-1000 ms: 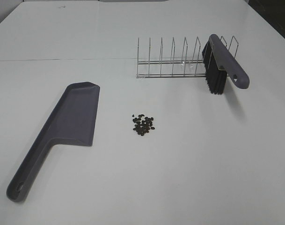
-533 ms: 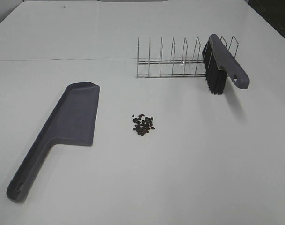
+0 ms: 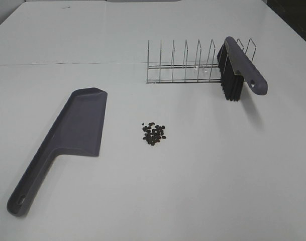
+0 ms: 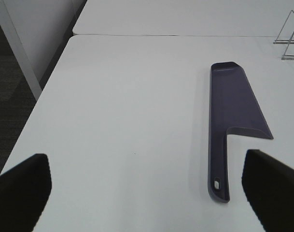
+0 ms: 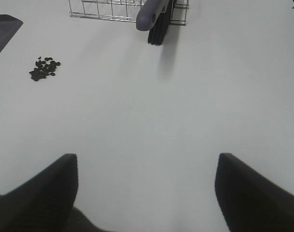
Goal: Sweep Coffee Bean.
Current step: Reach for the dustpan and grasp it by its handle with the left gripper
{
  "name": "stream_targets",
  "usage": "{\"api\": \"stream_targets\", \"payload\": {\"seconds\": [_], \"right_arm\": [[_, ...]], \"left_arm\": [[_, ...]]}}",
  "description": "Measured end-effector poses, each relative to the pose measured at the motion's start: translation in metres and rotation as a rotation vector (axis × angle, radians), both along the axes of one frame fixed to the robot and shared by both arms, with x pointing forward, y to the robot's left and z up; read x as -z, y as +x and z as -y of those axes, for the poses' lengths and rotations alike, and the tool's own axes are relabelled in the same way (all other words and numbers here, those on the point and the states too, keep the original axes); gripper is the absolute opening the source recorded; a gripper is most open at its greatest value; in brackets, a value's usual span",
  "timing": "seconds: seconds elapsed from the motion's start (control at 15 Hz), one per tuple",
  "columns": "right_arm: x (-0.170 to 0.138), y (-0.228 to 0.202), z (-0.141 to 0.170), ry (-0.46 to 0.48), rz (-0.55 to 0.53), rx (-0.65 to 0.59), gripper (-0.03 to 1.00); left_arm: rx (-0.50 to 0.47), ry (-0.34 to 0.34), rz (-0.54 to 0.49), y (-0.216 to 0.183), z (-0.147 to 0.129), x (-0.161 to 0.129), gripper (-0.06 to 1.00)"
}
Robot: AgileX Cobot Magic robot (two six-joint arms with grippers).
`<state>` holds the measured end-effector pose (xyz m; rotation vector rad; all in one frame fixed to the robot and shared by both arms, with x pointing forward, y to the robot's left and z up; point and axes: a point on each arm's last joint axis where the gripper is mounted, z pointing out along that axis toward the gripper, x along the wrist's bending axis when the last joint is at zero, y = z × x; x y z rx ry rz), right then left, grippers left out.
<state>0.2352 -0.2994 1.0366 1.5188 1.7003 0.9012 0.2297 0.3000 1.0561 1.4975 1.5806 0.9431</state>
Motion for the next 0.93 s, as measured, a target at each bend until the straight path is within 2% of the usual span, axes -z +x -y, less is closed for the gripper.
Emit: {"api": "stream_targets", "payload": {"seconds": [0.93], "right_arm": [[0.0000,0.0000,0.0000,0.000,0.000,0.000,0.65]], "left_arm": [[0.001,0.002,0.000,0.0000,0.0000,0.0000,0.99]]}}
